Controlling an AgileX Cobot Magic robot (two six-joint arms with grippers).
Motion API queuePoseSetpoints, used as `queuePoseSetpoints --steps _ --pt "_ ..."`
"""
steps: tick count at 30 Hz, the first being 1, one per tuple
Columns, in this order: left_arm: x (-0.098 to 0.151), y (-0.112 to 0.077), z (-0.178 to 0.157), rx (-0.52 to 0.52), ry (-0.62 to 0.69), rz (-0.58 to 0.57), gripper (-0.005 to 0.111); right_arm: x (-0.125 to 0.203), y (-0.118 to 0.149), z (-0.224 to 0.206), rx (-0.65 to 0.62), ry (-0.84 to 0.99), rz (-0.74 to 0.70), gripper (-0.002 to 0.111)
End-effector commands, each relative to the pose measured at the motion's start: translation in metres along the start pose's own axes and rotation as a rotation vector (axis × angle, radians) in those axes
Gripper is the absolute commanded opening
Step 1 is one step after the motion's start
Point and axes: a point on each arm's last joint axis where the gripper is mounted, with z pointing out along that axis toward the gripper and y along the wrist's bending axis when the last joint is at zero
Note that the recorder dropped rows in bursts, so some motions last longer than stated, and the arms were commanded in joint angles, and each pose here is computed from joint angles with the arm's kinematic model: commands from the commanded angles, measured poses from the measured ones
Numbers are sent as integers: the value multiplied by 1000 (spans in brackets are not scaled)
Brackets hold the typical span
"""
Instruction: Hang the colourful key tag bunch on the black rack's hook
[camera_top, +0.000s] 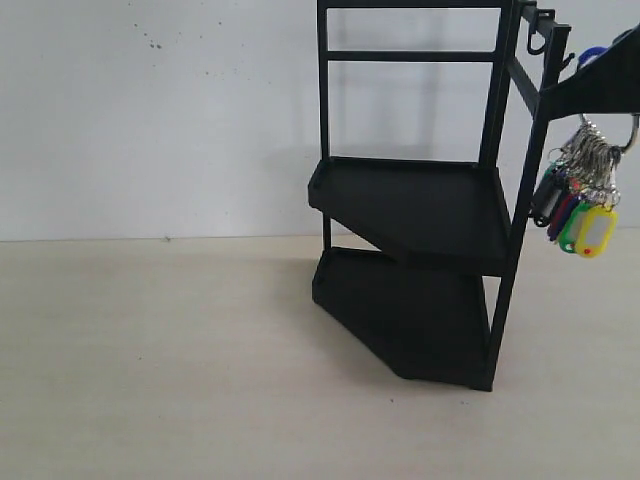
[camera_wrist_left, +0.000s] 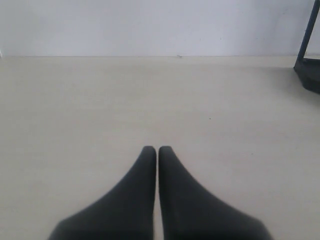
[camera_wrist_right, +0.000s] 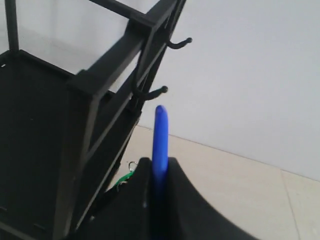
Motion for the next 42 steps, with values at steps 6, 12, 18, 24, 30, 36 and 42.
queuePoseSetpoints --steps 6,12,18,24,30,36,42 --pt "-2 0 0 -1 -19 -18 4 -9 0 5 9 -108 -115 0" --pt "-2 0 0 -1 -19 -18 4 -3 6 24 11 -72 -117 0" --pt "-2 0 0 -1 -19 -18 4 -4 6 25 18 -79 -106 0" --pt "-2 0 0 -1 -19 -18 4 -1 0 25 84 -42 -129 0" --pt "-2 0 0 -1 -19 -18 4 -4 -3 24 112 -69 -128 0" --pt "-2 0 0 -1 -19 -18 4 -10 -3 23 107 -105 -118 0" --pt "-2 0 0 -1 -19 -18 4 -22 0 20 49 -182 -70 0"
